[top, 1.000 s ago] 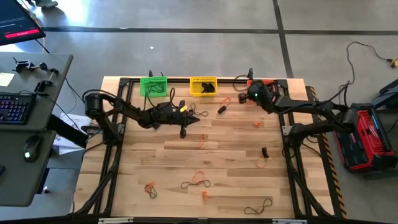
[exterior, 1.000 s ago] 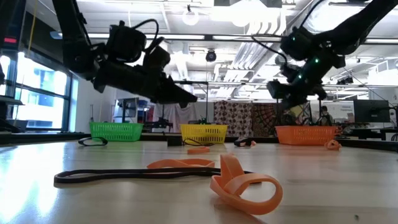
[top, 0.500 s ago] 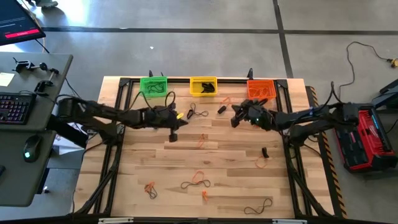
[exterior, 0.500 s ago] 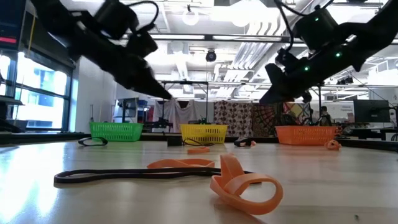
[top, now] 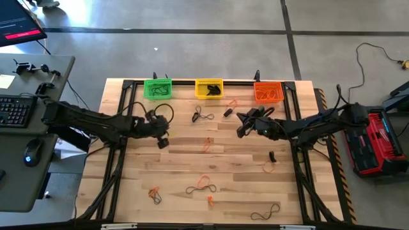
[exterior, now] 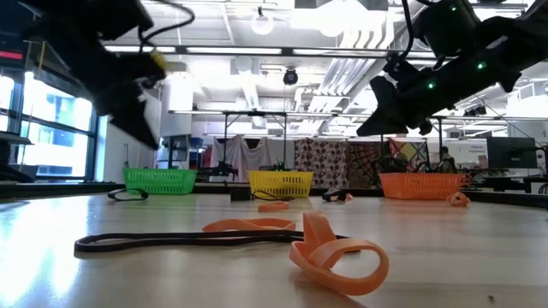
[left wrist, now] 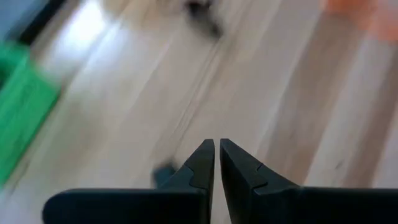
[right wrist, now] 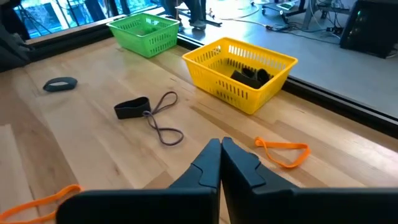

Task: Sort rubber bands into baskets
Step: Put the black rubber band into the yellow bin

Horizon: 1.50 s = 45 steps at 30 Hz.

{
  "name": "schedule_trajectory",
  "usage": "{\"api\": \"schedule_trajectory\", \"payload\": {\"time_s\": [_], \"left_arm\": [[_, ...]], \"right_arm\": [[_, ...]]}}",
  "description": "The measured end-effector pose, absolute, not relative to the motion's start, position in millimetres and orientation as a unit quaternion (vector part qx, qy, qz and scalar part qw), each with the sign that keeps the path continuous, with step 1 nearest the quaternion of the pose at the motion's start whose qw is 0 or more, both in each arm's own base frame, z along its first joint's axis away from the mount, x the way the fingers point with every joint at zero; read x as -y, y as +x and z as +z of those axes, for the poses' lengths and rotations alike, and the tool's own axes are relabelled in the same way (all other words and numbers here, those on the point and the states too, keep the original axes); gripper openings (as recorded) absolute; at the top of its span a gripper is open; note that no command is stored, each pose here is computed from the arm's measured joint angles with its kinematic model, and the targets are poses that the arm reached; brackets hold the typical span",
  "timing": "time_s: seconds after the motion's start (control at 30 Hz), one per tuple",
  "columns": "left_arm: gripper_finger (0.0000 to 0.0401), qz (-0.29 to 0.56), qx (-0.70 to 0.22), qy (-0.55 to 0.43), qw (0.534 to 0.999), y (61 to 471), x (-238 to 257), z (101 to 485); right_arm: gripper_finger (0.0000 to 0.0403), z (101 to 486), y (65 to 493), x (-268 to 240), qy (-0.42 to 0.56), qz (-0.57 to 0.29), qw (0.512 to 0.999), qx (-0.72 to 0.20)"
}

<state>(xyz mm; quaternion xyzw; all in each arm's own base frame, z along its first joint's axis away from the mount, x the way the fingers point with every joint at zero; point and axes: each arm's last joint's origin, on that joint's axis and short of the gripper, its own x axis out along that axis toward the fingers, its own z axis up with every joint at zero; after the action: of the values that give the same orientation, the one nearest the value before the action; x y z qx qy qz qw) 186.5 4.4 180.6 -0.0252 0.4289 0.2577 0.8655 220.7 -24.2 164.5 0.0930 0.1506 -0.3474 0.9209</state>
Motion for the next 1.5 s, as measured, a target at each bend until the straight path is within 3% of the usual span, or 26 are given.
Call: {"api": "schedule_trajectory", "payload": {"time_s": [0.27,0.5,0.73,1.0,1.2,1.5], "left_arm": [[0.0042,0.306,-0.493,-0.047,0.813,173,-5,169],[0.0097,0.290,-0.514,-0.056,0.806,178,-4,160],[0.0152,0.330,-0.525,-0.046,0.784,185,-5,146],[0.0161,0.353,-0.540,-0.051,0.762,191,-15,133],[0.0133,0.362,-0.548,-0.052,0.752,191,-20,129],[0.0018,0.346,-0.548,-0.009,0.761,193,-21,132]], "right_arm": [[0.0000,165,221,24,0.091,-0.346,0.921,-0.151],[0.0000,165,221,24,0.091,-0.346,0.921,-0.151],[0.0000,165,221,24,0.091,-0.346,0.921,-0.151],[0.0000,164,221,24,0.091,-0.346,0.921,-0.151],[0.0000,164,221,24,0.093,-0.346,0.921,-0.151],[0.0000,164,221,24,0.093,-0.346,0.921,-0.151]]}}
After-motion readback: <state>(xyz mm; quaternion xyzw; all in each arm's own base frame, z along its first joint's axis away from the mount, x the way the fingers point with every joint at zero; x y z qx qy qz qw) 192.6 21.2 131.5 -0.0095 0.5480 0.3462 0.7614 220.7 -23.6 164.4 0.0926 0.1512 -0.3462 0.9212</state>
